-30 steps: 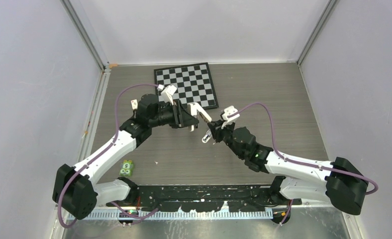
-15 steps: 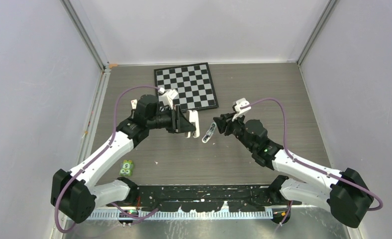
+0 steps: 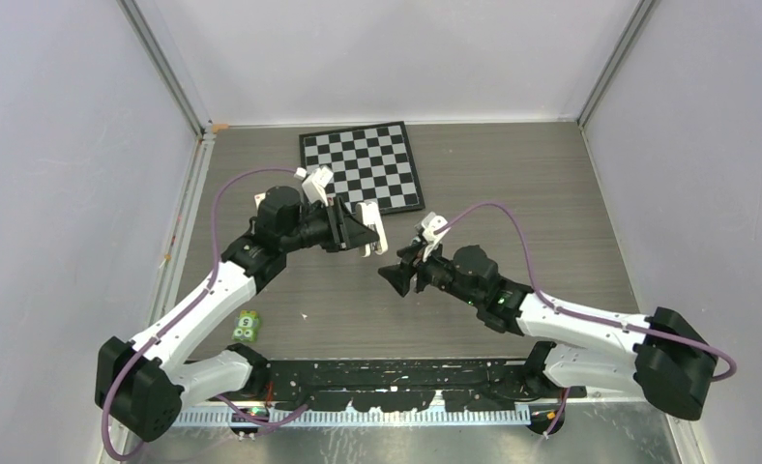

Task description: Load the staples into the stapler

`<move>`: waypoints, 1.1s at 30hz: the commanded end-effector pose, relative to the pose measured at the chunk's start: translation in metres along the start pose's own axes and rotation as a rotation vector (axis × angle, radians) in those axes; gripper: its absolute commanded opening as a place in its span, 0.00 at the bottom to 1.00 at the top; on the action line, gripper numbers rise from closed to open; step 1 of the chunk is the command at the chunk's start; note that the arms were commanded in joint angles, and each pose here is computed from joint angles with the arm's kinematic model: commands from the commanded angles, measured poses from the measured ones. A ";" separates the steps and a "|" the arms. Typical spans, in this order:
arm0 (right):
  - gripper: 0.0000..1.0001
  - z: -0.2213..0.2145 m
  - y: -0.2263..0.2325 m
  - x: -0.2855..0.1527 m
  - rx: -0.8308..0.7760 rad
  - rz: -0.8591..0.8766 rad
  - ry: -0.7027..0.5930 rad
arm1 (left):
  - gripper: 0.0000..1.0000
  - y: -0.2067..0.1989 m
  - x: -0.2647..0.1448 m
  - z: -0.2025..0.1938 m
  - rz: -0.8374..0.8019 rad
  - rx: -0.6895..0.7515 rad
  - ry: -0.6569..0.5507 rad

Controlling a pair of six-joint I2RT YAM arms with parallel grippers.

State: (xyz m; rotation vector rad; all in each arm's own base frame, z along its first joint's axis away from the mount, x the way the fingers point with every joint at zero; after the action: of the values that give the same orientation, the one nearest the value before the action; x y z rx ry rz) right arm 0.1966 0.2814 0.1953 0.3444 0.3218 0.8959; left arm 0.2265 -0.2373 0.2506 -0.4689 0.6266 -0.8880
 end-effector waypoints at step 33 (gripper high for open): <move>0.43 0.057 -0.020 0.021 -0.157 -0.202 -0.217 | 0.00 -0.018 -0.021 -0.003 -0.049 0.065 0.079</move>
State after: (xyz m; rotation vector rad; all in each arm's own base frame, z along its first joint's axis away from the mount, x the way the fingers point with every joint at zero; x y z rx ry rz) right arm 0.2355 0.2887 0.1977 0.2071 0.2208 0.7232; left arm 0.2186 -0.2294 0.2528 -0.4388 0.6465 -0.8823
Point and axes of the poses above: each gripper's point midway between its finger pads, its own x axis out along the fingers, its own y axis along the line the jaws close on, z = x × y, the point moved 3 cm from there along -x, back along the fingers, and after that the axes turned 12 degrees about x, right-handed, at the moved point
